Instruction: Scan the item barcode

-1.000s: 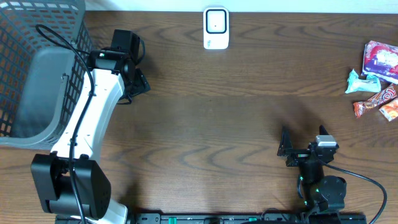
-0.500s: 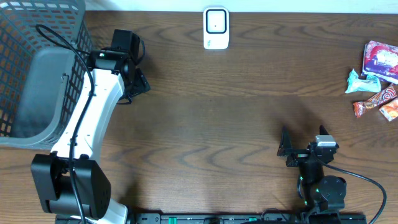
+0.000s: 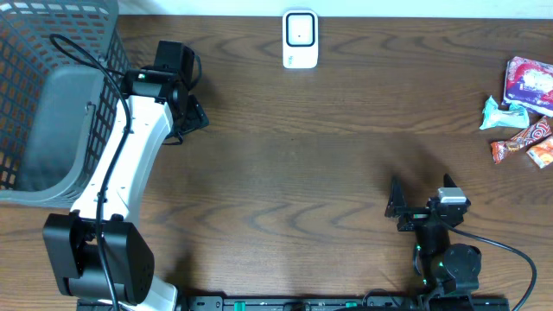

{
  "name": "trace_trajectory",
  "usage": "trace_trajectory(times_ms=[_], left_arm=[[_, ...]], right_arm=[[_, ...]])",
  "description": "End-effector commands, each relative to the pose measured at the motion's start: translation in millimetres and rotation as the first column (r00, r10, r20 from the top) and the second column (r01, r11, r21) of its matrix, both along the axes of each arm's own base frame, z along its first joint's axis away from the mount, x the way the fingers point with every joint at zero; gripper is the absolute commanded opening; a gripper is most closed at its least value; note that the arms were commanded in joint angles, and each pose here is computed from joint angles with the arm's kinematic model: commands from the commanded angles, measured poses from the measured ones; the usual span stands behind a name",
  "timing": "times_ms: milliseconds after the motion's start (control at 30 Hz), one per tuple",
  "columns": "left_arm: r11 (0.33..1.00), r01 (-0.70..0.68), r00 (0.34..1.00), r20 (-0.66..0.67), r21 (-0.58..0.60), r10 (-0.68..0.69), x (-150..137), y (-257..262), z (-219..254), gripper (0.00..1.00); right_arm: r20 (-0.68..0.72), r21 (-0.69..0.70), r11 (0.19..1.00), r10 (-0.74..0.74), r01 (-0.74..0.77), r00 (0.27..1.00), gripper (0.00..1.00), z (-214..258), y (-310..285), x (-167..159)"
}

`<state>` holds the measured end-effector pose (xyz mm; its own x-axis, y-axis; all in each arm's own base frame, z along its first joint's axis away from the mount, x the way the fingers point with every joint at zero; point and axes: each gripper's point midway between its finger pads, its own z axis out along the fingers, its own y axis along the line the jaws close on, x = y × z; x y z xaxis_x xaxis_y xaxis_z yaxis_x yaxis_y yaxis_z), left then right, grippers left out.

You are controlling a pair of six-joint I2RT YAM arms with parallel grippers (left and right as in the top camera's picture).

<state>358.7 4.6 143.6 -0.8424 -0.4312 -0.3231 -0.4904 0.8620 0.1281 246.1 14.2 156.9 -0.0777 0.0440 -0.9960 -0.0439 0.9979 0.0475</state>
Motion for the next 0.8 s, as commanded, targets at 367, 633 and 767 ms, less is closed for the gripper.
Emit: trace_trajectory(times_ms=[367,633,767], left_arm=[[1.000,-0.013,1.000,-0.010,0.009,0.013,-0.7,1.5,-3.5,0.98],[1.000,-0.013,1.000,-0.010,0.008,0.013,-0.7,1.5,-3.5,0.98],[1.000,-0.013,1.000,-0.010,0.008,0.013,-0.7,1.5,-3.5,0.98]], right_arm=[[-0.002,-0.057,0.998,0.011,-0.011,1.000,0.99,-1.6,0.7,-0.4],[0.003,-0.057,0.998,0.011,-0.011,1.000,0.99,-0.5,0.6,-0.3],[0.003,-0.057,0.998,0.010,-0.010,1.000,0.99,-0.4,0.4,-0.3]])
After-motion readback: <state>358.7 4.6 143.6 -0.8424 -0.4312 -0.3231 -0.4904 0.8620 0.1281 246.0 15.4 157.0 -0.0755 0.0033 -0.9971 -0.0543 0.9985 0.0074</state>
